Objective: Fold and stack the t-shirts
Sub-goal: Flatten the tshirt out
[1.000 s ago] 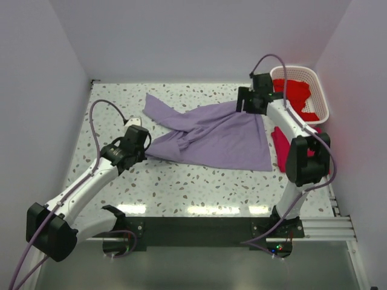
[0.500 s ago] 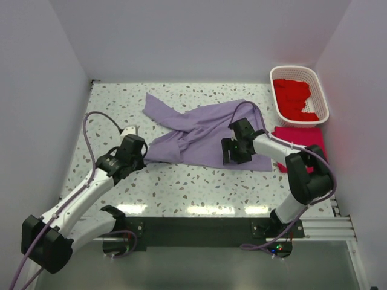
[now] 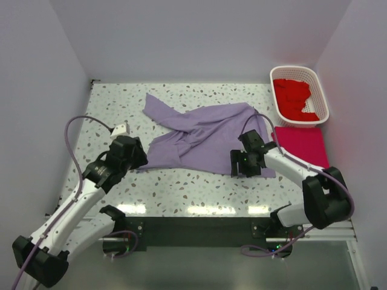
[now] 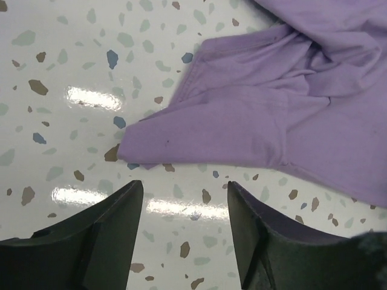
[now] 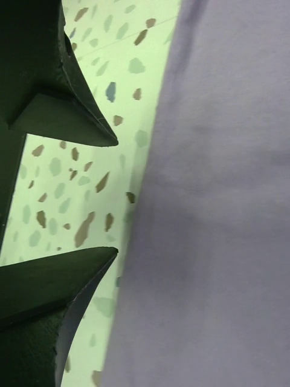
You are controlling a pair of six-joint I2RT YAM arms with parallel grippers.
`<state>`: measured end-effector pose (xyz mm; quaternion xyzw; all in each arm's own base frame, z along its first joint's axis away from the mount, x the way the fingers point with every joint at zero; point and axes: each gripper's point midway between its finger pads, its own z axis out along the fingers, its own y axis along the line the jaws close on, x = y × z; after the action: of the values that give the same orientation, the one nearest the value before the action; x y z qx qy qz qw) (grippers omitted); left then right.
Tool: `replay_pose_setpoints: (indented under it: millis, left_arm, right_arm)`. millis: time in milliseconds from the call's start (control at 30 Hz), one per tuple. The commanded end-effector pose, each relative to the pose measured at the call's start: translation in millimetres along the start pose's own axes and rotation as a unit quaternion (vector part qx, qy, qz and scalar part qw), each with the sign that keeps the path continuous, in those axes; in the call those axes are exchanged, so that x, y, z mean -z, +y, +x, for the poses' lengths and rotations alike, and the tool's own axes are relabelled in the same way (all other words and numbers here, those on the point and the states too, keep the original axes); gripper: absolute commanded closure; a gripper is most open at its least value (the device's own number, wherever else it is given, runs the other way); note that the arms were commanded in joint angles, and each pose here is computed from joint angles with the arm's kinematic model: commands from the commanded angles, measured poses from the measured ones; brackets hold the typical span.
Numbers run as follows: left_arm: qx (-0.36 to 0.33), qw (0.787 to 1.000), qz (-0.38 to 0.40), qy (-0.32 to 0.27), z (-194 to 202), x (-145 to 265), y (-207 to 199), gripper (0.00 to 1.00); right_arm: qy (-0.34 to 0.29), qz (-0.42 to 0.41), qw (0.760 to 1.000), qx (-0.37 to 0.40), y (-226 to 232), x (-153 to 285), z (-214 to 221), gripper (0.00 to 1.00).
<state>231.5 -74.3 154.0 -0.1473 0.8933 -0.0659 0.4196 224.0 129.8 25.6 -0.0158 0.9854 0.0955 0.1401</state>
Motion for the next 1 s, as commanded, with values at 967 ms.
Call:
replay_pose_setpoints:
  millis: [967]
  left_arm:
    - [-0.12, 0.973, -0.069, 0.183, 3.5, -220.3, -25.0, 0.66]
  right_arm:
    - [-0.146, -0.36, 0.916, 0.106, 281.9, -3.4, -120.7, 0.38]
